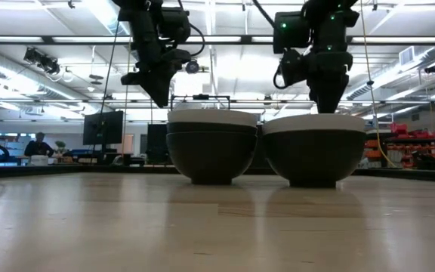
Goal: Nest bowls inside each other
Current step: Stack the right bowls on top of the left bowls
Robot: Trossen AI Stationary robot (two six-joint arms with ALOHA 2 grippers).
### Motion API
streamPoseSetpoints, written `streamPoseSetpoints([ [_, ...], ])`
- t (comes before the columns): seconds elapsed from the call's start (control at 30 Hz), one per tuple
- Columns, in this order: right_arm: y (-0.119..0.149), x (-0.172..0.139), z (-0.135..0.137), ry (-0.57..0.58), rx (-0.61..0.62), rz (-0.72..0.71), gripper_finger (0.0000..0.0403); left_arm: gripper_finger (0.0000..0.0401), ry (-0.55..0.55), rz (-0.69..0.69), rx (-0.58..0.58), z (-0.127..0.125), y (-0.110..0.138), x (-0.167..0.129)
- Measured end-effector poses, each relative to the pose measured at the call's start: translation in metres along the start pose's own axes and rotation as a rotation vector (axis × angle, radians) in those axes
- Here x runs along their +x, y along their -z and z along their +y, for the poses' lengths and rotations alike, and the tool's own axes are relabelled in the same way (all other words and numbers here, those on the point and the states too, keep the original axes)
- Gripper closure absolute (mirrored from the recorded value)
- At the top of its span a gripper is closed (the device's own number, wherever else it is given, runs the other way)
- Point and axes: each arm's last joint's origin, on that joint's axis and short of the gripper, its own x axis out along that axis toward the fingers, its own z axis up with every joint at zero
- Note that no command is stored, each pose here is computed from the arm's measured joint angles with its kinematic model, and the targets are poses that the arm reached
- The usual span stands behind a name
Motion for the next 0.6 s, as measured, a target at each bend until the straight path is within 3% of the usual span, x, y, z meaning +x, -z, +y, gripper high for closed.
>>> streamPoseSetpoints([
  [0.33, -0.011, 0.026, 0.000, -0.017, -0.014, 0.073, 0.0325, 0.0338, 0.000, 0.001, -0.002, 0.000, 0.000, 0.000],
  [0.6, -0.010, 0.023, 0.000, -0.015, -0.026, 0.062, 0.0325, 0.0331, 0.000, 0.001, 0.000, 0.000, 0.000, 0.000],
])
